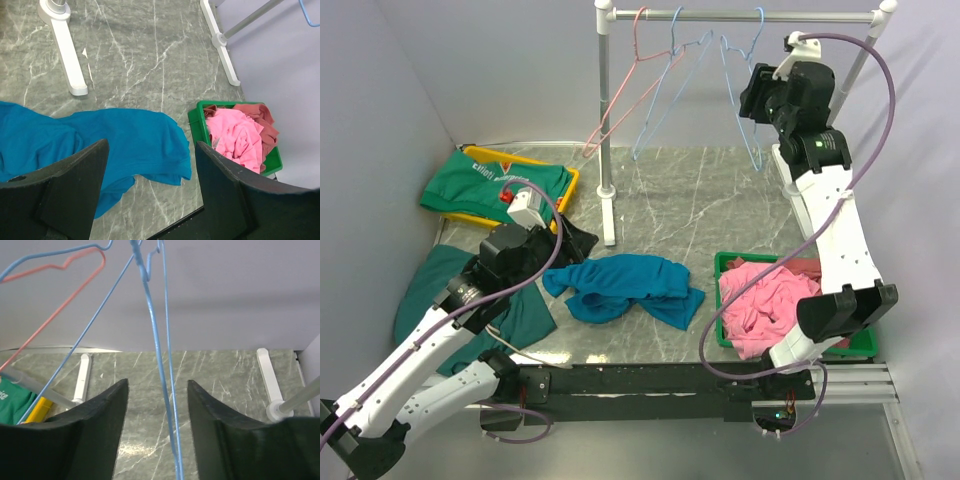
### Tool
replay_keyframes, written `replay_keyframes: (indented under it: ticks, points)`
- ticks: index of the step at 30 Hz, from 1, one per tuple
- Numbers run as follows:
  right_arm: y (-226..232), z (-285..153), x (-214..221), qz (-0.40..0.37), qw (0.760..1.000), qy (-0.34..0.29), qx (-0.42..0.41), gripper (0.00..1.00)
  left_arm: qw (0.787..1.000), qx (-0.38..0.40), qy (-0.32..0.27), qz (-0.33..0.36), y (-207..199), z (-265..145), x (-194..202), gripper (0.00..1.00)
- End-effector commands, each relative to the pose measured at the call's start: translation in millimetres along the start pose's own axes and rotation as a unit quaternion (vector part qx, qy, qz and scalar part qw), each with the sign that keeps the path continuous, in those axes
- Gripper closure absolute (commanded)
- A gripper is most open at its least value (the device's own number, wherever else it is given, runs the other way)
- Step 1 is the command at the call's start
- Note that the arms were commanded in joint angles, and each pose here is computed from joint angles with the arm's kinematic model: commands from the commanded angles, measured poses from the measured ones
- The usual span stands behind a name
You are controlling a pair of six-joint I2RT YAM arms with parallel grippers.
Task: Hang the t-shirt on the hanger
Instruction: Pick up the hanger from the clothesline.
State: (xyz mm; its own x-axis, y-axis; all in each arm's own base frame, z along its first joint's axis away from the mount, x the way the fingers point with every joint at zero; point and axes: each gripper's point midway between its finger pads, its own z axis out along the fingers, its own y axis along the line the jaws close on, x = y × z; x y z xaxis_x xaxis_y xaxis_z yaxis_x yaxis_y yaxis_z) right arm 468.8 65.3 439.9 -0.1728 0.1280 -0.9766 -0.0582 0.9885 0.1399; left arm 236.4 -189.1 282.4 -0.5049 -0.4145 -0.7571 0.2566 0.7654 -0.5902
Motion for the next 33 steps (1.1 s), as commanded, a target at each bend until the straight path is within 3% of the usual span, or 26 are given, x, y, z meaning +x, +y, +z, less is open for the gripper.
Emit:
replay_keyframes:
  ticks: [1,8,12,17,20,33]
  points:
    - [-7.6,7.8,-4.0,-0.013,1.0,-0.002,0.014,0.46,0.999,0.023,-0.028,0.008,-14.5,-10.8,-21.2,0.25]
    - [-12.7,22.9,10.8,-0.02,0.999,0.017,0.025,0.48,0.999,0.021,-0.026,0.008,-13.2,-11.7,-19.8,0.25]
    - [-10.7,20.0,9.8,-0.014,1.0,0.014,0.024,0.67,0.999,0.021,-0.028,0.006,-12.5,-13.0,-19.9,0.25]
    - [-16.1,13.1,-0.4,-0.017,0.999,0.003,0.038,0.8,0.999,0.019,-0.025,0.006,-10.4,-12.3,-17.1,0.25]
    - [-18.4,7.8,-10.4,-0.017,0.999,-0.006,0.047,1.0,0.999,0.019,-0.028,0.005,-10.5,-13.4,-18.3,0.25]
    - [-10.3,-34.3,-55.0,-0.015,0.997,-0.065,0.037,1.0,1.0,0.007,-0.027,0.007,-4.2,-10.6,-15.8,0.25]
